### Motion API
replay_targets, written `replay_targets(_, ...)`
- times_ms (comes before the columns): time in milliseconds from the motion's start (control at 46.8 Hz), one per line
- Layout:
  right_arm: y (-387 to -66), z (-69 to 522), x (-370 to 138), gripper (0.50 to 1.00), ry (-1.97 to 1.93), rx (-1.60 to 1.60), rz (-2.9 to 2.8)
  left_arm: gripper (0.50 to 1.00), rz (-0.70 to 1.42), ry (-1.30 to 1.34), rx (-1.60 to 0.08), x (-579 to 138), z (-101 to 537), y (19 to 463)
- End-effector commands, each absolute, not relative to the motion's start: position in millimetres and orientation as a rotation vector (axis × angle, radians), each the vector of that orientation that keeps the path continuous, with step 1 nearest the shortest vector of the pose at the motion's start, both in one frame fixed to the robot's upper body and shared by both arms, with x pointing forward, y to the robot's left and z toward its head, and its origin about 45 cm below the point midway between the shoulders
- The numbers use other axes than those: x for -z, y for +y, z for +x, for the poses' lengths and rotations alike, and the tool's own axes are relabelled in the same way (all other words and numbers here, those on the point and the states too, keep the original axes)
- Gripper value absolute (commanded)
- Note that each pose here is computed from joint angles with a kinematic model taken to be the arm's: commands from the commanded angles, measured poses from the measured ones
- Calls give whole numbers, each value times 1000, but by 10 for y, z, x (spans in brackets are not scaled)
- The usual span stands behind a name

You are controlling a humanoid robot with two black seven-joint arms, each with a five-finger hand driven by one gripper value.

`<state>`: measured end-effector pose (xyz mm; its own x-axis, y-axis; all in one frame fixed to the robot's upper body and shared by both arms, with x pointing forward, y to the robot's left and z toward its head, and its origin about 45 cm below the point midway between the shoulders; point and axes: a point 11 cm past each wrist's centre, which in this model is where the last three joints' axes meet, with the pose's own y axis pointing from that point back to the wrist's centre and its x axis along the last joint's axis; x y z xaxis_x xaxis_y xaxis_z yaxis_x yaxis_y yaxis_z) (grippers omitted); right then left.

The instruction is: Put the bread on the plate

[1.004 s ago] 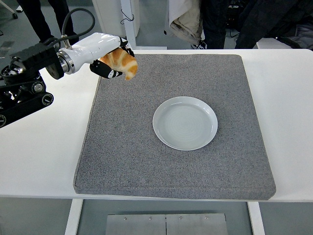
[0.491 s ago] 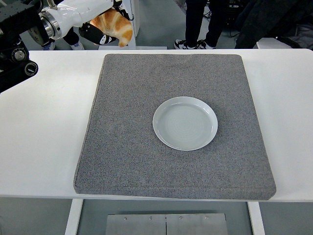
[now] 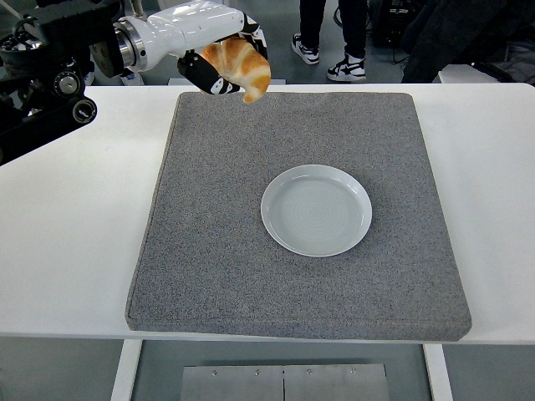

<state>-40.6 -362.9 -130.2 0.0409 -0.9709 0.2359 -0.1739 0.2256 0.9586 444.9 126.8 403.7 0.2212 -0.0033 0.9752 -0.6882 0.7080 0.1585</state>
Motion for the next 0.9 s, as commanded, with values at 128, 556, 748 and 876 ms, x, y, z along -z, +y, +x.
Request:
replay_targets(128,-3629,-405,1302,1000,-1386,906,1181,500,597,-1301,-440,-4016,4320,735)
replay_targets(556,-3629,-405,1302,1000,-1386,906,1181,500,559,-1379,-285,-3890,4096,4)
replay_targets(748,-3629,-405,1302,1000,-1386,906,1181,500,558,-1357,-264,-3729,4061,-93)
replay_targets(876,-3629,-405,1302,1000,-1386,906,1181,500,579,-1332,-253,-3472,4060,-100)
